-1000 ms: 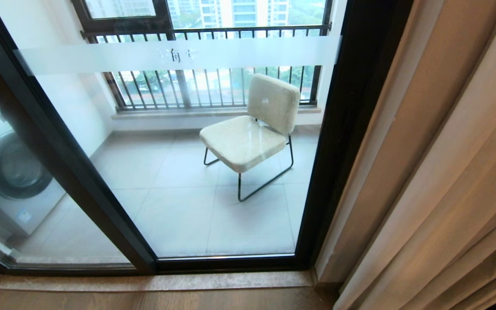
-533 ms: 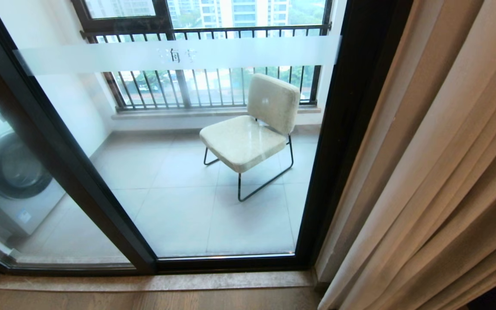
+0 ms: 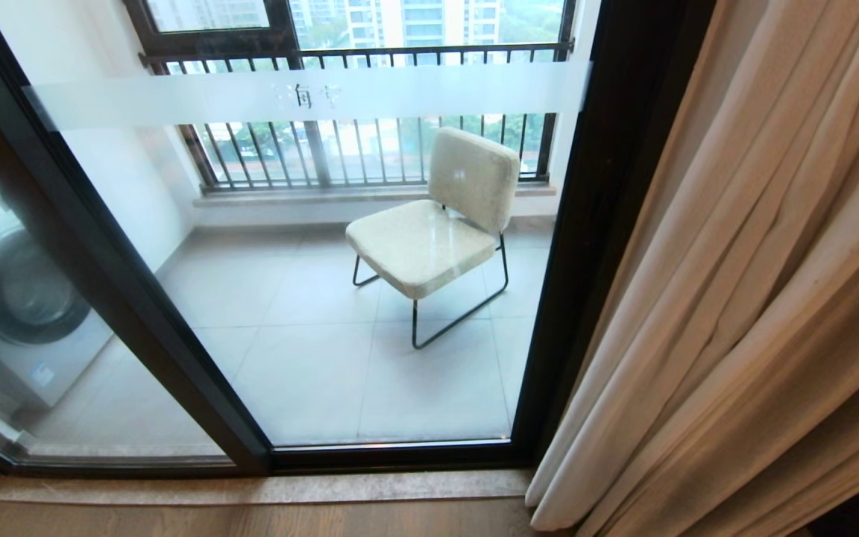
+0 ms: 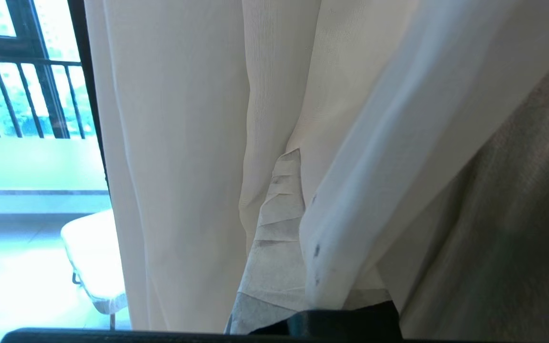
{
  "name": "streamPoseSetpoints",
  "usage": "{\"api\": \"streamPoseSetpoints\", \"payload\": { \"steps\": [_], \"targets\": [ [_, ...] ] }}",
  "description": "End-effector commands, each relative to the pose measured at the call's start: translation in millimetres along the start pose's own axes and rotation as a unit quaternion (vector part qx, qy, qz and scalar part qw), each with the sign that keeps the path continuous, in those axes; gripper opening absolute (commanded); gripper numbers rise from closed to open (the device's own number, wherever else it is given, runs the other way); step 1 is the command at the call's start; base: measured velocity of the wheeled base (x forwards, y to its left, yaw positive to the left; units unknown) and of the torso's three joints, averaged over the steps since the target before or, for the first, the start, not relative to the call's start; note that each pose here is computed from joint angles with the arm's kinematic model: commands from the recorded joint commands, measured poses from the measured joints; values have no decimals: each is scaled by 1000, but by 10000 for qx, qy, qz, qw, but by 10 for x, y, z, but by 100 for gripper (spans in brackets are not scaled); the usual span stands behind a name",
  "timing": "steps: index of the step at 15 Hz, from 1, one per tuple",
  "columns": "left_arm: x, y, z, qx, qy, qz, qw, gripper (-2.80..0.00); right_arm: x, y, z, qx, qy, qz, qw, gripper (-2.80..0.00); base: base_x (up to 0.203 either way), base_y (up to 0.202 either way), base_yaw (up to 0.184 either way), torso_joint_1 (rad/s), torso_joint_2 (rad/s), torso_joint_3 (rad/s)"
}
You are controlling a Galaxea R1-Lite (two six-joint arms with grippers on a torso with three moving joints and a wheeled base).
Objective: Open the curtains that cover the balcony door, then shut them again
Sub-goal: Pull the inner curtains open on both sides
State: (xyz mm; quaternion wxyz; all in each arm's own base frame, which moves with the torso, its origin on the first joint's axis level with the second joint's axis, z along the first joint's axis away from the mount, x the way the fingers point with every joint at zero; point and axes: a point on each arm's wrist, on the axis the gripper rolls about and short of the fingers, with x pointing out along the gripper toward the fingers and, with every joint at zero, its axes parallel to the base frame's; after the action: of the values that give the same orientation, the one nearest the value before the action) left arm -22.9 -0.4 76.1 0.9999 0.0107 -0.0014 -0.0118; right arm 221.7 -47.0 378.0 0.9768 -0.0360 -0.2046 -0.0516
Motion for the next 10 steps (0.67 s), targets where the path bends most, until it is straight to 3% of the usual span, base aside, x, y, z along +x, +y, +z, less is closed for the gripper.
{"api": "streamPoseSetpoints", "payload": {
  "steps": [1, 10],
  "targets": [
    [0, 0, 0, 0, -3, 3, 10000, -280, 91, -1, -61, 9, -14, 26, 10000, -280, 0, 0, 0, 0, 0, 0],
    [0, 0, 0, 0, -3, 3, 10000, -280, 260, -19, -149, 9, 19, 24, 10000, -280, 0, 0, 0, 0, 0, 0]
  ]
}}
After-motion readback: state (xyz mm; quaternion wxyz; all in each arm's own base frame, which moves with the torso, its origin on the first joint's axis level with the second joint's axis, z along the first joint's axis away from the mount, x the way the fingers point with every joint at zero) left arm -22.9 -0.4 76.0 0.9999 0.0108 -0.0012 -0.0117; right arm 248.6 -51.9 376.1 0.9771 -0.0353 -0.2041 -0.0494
